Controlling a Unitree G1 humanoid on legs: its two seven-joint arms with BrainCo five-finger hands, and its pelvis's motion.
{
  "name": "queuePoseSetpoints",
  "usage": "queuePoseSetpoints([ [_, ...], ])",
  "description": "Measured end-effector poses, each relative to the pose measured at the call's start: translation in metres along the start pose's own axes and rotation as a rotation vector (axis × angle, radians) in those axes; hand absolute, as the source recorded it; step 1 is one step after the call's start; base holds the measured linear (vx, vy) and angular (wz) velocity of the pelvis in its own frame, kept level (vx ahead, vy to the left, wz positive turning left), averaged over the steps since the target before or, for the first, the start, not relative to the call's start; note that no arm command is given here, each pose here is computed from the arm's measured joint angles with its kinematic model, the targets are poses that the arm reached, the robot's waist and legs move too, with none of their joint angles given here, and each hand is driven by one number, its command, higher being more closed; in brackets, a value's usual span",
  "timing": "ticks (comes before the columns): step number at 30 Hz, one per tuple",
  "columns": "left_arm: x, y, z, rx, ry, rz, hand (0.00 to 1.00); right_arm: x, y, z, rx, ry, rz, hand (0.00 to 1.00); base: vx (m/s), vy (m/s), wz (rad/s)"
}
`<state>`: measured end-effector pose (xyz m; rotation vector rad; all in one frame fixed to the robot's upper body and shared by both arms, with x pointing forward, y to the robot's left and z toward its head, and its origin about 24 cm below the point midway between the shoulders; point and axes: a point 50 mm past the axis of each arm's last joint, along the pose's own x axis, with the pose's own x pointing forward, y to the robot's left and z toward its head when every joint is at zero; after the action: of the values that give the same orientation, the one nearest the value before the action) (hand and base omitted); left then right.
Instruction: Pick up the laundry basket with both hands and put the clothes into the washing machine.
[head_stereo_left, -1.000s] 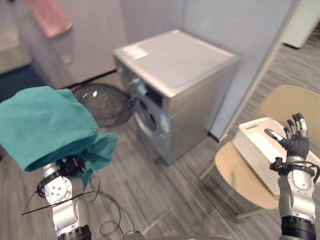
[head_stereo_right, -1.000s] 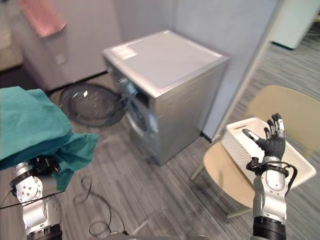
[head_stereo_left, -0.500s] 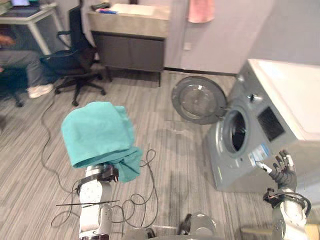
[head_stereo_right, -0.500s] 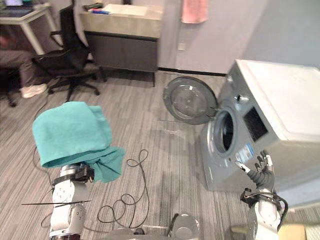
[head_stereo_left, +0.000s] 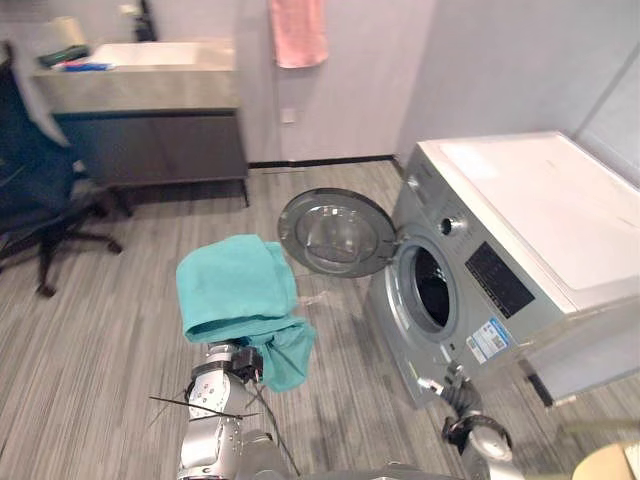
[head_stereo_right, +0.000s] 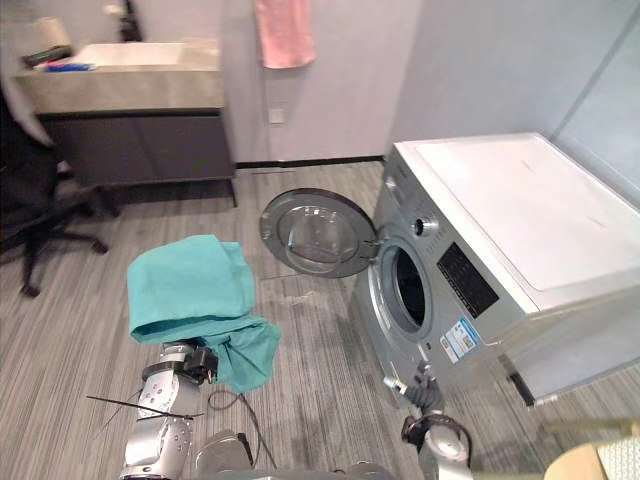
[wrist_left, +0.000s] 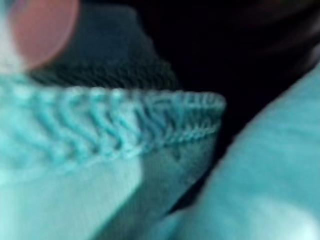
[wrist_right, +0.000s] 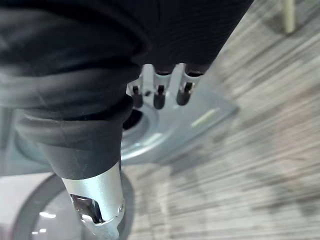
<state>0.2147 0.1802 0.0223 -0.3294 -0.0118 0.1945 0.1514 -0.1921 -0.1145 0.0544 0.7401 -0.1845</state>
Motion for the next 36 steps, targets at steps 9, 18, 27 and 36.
queuePoseSetpoints([
  [9, -0.008, 0.000, 0.005, -0.061, -0.024, 0.022, 1.00, -0.012, 0.026, -0.045, -0.076, 0.166, 0.104, 0.00, 0.19, 0.458, -1.46],
  [18, -0.032, 0.046, -0.025, -0.110, 0.120, 0.211, 1.00, -0.008, 0.028, -0.037, -0.053, 0.149, 0.110, 0.00, 0.04, 0.046, -1.78],
  [27, -0.032, 0.076, -0.074, -0.264, 0.315, 0.517, 1.00, 0.000, -0.005, -0.030, -0.174, 0.165, 0.054, 0.00, 0.22, -0.184, -0.36],
  [36, 0.041, 0.086, -0.004, -0.449, -0.016, 0.617, 1.00, 0.014, 0.086, 0.055, 0.058, -0.158, 0.299, 0.00, 0.09, 0.110, -0.63],
])
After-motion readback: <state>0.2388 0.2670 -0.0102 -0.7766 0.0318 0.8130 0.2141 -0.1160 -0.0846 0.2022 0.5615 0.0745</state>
